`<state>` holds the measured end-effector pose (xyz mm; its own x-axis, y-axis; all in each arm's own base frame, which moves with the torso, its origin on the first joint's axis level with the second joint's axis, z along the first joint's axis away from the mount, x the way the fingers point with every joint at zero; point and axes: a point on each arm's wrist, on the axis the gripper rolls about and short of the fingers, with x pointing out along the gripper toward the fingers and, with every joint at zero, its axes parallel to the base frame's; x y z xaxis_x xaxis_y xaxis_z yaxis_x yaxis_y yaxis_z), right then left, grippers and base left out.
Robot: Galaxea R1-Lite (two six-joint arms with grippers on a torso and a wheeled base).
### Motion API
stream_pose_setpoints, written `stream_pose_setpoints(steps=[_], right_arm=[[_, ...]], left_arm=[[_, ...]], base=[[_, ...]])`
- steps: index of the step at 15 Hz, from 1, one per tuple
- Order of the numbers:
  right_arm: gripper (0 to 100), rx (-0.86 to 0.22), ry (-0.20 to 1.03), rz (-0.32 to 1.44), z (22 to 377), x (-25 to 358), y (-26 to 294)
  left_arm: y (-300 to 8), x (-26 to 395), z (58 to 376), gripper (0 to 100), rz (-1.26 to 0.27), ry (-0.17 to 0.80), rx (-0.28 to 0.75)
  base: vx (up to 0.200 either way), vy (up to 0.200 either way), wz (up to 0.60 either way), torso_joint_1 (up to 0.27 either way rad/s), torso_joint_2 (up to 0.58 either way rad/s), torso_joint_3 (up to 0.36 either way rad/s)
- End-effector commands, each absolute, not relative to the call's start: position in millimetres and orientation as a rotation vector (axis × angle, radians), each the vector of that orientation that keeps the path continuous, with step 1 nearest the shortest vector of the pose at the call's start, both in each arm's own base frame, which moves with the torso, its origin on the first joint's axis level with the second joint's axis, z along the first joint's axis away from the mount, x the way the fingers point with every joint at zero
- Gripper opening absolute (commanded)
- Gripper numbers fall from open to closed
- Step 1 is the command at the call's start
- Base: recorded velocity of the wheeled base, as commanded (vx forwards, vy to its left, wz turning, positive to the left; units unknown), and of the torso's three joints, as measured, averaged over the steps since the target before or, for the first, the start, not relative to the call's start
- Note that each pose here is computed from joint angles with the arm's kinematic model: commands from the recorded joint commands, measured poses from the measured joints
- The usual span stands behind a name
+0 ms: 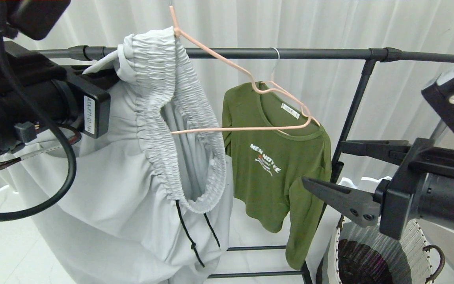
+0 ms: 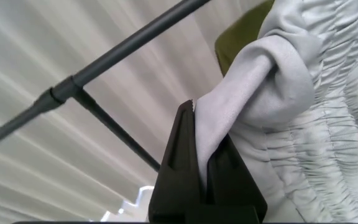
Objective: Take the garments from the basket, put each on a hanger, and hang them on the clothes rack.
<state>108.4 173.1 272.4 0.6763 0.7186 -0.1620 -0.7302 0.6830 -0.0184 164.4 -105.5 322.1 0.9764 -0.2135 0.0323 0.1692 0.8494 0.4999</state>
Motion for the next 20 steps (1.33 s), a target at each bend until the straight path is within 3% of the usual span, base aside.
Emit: stream_pose_setpoints(steps=[1,4,9,17,18,20], right_arm=[[100,-0.073,0.173,0.819,264.5,114.4,186.6],[100,-0.025,0.191,0.828,254.1,124.2,210.8],[100,0.029,0.17,0.842,234.4,139.5,249.3],[100,0.029,0.174,0.806,227.0,151.1,255.1],[0,0.026,0.17,0.774,227.1,152.3,254.2],[0,0.023,0.164,0.703,227.0,155.5,250.7]], left_arm=[[-112.9,169.2,320.2,0,-0.202,-0.079,0.49],[-127.4,163.2,319.9,0,-0.276,-0.084,0.41],[-133.3,156.1,326.0,0,-0.311,-0.137,0.374],[-136.0,145.2,329.5,0,-0.362,-0.164,0.361],[-135.8,145.5,328.6,0,-0.361,-0.162,0.366],[-135.9,145.5,328.6,0,-0.362,-0.163,0.368]], base=[[0.0,0.0,0.0,0.0,0.0,0.0],[0.0,0.0,0.0,0.0,0.0,0.0],[0.0,0.0,0.0,0.0,0.0,0.0],[0.0,0.0,0.0,0.0,0.0,0.0],[0.0,0.0,0.0,0.0,0.0,0.0],[0.0,0.0,0.0,0.0,0.0,0.0]])
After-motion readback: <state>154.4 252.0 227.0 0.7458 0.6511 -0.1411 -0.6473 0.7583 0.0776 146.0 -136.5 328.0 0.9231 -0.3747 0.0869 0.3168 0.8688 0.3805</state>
